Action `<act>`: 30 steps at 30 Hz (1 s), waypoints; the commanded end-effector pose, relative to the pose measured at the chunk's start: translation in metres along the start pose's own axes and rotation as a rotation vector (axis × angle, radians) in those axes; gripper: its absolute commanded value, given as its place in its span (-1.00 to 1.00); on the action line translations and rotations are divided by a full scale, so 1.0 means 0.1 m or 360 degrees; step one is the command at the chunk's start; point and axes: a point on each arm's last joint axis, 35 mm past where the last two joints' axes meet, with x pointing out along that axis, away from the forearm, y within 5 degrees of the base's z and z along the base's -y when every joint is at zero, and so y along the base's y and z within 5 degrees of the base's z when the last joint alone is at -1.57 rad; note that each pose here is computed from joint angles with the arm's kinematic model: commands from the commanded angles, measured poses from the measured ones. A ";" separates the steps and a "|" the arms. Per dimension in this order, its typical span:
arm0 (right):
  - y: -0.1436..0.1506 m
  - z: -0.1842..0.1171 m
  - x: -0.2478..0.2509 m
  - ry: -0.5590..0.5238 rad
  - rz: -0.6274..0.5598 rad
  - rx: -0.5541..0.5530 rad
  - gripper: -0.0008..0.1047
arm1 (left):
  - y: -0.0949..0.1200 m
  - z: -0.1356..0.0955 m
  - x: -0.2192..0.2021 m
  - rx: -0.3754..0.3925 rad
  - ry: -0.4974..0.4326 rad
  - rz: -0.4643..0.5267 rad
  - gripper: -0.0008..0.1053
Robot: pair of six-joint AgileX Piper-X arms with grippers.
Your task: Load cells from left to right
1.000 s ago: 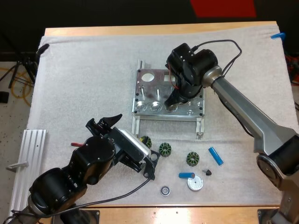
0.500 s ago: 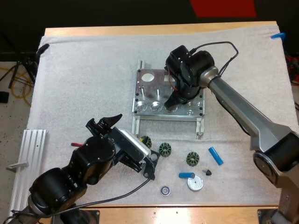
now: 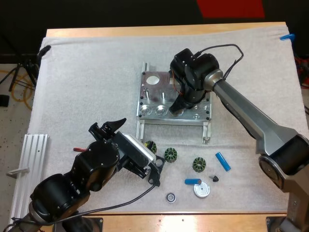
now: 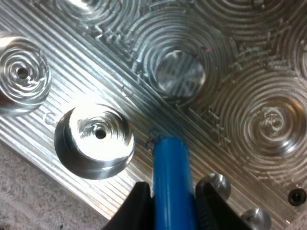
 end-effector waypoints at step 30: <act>-0.03 0.06 0.07 -0.0031 -0.0052 0.0033 -0.98 | 0.01 0.03 -0.03 -0.0029 -0.0034 0.0029 0.53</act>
